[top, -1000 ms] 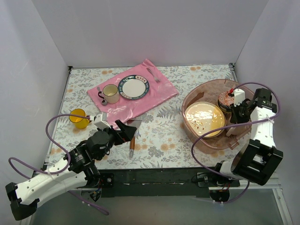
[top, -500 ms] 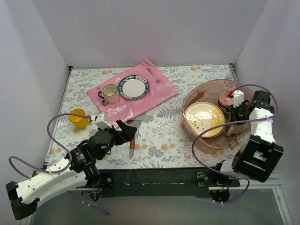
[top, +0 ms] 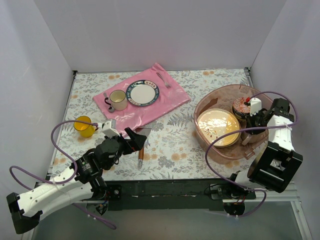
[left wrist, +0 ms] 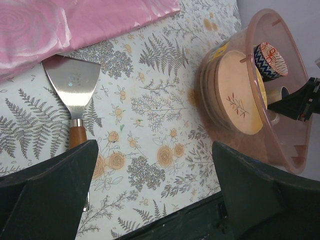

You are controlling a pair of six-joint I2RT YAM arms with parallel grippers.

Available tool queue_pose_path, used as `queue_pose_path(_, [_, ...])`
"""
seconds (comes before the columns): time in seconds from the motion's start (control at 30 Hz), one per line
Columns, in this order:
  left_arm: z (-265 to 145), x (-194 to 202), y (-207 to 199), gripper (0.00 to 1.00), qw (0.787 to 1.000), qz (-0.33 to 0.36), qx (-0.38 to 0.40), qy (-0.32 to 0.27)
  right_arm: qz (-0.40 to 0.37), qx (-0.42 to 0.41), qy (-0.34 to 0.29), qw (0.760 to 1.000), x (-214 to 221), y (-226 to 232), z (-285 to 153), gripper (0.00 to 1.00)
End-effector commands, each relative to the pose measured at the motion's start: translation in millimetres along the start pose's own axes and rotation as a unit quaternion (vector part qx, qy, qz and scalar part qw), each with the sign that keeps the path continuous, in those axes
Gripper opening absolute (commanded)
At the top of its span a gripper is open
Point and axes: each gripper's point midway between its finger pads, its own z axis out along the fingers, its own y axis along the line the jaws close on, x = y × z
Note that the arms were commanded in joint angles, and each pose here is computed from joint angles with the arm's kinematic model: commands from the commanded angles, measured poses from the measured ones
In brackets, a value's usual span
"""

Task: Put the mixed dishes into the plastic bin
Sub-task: Place the cup in the plastic bin.

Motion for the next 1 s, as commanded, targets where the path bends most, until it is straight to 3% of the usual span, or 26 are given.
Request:
queue_pose_path(0.0, [-2.9, -11.6, -8.9, 0.98, 1.0, 0.001, 0.007, -0.01, 0.001, -0.01, 0.007, 1.0, 7.6, 1.7, 1.3, 0.25])
queue_pose_path(0.3, [-3.7, -12.3, -10.5, 0.98, 1.0, 0.0, 0.009, -0.01, -0.003, -0.011, -0.002, 1.0, -0.1, 3.4, -12.5, 0.35])
queue_pose_path(0.57, [-3.7, -13.5, -11.3, 0.98, 1.0, 0.001, 0.01, -0.011, -0.017, 0.001, -0.026, 1.0, -20.5, 3.5, -36.8, 0.54])
queue_pose_path(0.97, [-3.7, -14.8, -13.0, 0.98, 1.0, 0.002, 0.011, -0.012, -0.03, -0.004, -0.067, 0.997, -47.6, 10.8, -60.9, 0.66])
